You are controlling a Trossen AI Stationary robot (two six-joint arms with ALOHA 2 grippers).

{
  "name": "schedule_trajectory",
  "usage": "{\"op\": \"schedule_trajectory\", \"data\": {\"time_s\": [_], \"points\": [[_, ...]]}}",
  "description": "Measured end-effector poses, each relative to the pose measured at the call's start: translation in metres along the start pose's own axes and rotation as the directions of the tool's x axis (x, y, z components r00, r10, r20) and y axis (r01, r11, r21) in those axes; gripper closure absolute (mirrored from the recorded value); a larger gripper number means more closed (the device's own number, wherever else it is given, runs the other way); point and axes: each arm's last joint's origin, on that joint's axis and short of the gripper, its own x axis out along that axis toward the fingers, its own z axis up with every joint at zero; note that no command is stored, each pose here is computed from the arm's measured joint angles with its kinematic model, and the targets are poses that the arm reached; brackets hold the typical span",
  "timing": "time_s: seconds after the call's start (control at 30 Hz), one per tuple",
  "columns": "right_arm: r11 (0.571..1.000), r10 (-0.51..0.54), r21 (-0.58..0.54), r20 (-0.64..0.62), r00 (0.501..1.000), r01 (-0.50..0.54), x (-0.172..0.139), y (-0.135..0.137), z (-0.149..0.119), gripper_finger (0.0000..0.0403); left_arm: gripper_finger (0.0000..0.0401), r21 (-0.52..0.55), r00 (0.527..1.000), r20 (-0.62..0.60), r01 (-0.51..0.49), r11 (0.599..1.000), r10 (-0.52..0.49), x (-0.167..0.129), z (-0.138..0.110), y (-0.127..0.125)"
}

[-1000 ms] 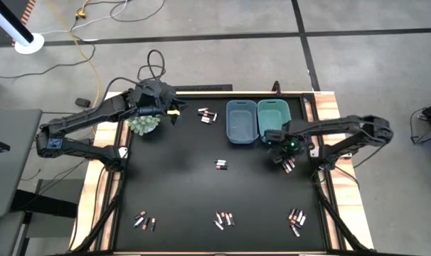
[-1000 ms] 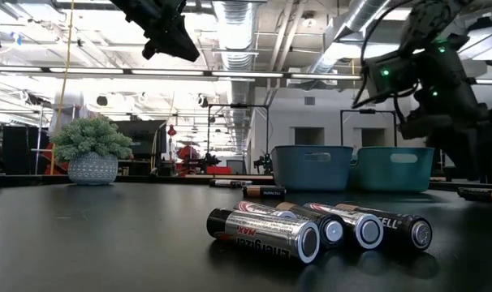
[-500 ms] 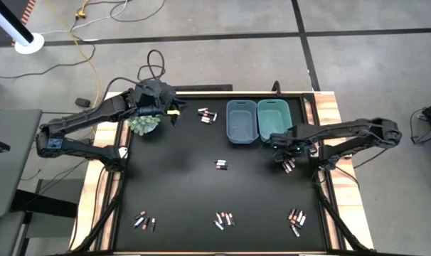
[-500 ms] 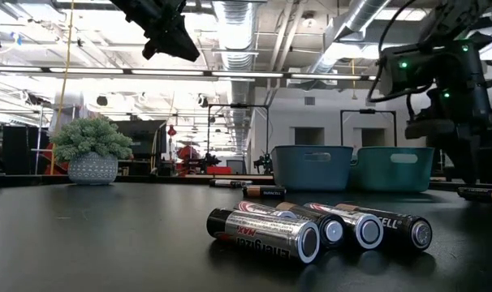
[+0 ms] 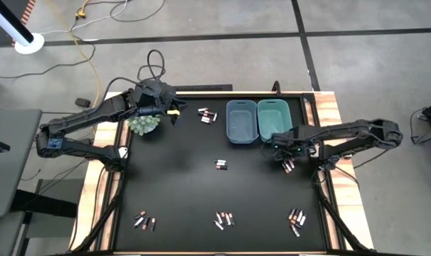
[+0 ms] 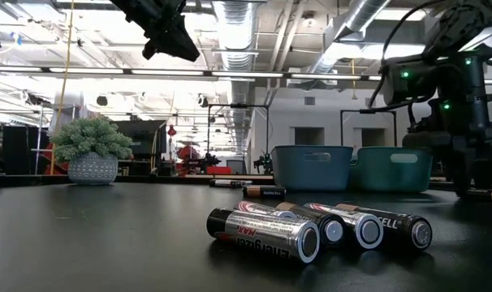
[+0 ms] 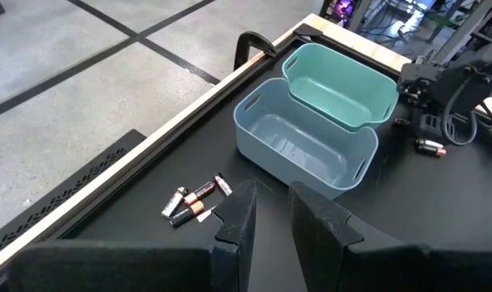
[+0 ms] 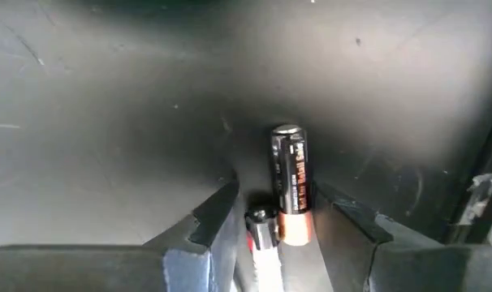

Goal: Sort batteries
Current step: Put the black battery into the green bin

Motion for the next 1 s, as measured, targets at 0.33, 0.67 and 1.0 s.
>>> {"op": "schedule_trajectory", "data": {"time_s": [0.33, 0.67, 1.0], "points": [[1.0, -0.002, 0.012, 0.019, 1.0, 0.002, 0.0, -0.001, 0.004, 0.0235, 0.0331, 0.0, 1.0, 0.0, 0.0, 1.0, 0.0, 0.0, 0.0, 0.0], [1.0, -0.004, 0.031, 0.02, 1.0, 0.003, 0.006, -0.004, 0.005, 0.0276, 0.0331, 0.0, 1.0, 0.0, 0.0, 1.0, 0.0, 0.0, 0.0, 0.0], [0.999, 0.017, 0.043, 0.015, 1.0, -0.017, 0.014, -0.008, 0.003, 0.0342, 0.0331, 0.0, 1.0, -0.003, -0.001, 1.0, 0.001, 0.0, 0.0, 0.0]]}}
